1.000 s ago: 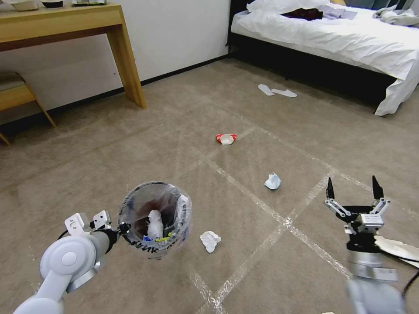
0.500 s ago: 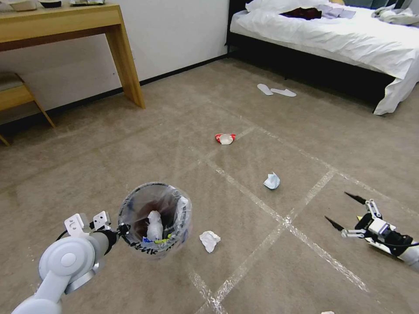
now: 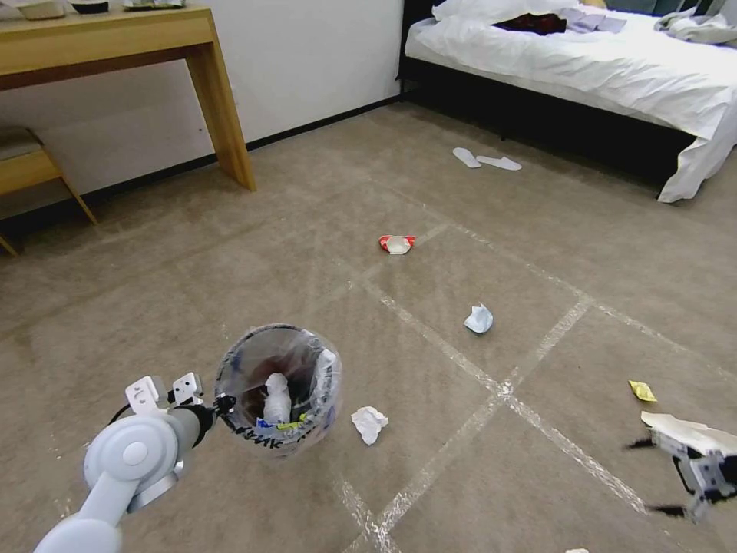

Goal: Pick up the trash bin and place the garbage on the floor into it.

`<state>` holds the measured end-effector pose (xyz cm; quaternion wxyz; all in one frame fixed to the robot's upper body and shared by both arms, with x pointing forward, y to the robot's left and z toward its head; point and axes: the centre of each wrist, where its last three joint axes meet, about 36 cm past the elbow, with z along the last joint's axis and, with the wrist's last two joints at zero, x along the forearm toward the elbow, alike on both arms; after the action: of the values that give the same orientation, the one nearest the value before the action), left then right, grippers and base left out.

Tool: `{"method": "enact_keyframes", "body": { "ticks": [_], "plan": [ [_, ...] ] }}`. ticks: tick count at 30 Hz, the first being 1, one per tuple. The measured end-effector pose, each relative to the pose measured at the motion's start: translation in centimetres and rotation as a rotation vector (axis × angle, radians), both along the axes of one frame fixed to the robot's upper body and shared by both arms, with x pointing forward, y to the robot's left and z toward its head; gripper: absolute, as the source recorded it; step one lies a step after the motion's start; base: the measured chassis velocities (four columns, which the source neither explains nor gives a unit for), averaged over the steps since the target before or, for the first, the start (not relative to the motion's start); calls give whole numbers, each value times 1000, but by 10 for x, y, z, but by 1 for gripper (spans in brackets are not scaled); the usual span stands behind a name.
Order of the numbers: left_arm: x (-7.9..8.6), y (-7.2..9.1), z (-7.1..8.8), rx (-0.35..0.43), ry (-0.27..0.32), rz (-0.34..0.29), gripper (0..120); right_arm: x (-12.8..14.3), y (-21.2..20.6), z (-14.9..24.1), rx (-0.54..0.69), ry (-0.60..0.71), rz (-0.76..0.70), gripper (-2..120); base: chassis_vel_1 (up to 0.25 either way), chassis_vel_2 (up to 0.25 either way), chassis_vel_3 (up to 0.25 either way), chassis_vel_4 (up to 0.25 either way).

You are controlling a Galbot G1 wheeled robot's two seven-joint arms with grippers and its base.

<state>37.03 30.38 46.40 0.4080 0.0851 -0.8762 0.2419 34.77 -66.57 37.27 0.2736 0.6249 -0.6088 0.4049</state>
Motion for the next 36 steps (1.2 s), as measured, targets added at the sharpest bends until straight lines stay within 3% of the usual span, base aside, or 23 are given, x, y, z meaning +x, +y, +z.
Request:
{"method": "enact_keyframes", "body": {
  "ticks": [8, 18, 36],
  "plan": [
    [6, 0, -5, -1, 4, 3, 1, -35, 14, -74, -28, 101, -13, 100, 0, 0, 0, 0],
    [6, -1, -11, 13, 15, 8, 1, -65, 58, -151, -17, 20, -70, 100, 0, 0, 0, 0],
    [1, 0, -14, 25, 17, 13, 1, -56, 79, -181, -29, -48, -111, 100, 0, 0, 0, 0]
  ]
}}
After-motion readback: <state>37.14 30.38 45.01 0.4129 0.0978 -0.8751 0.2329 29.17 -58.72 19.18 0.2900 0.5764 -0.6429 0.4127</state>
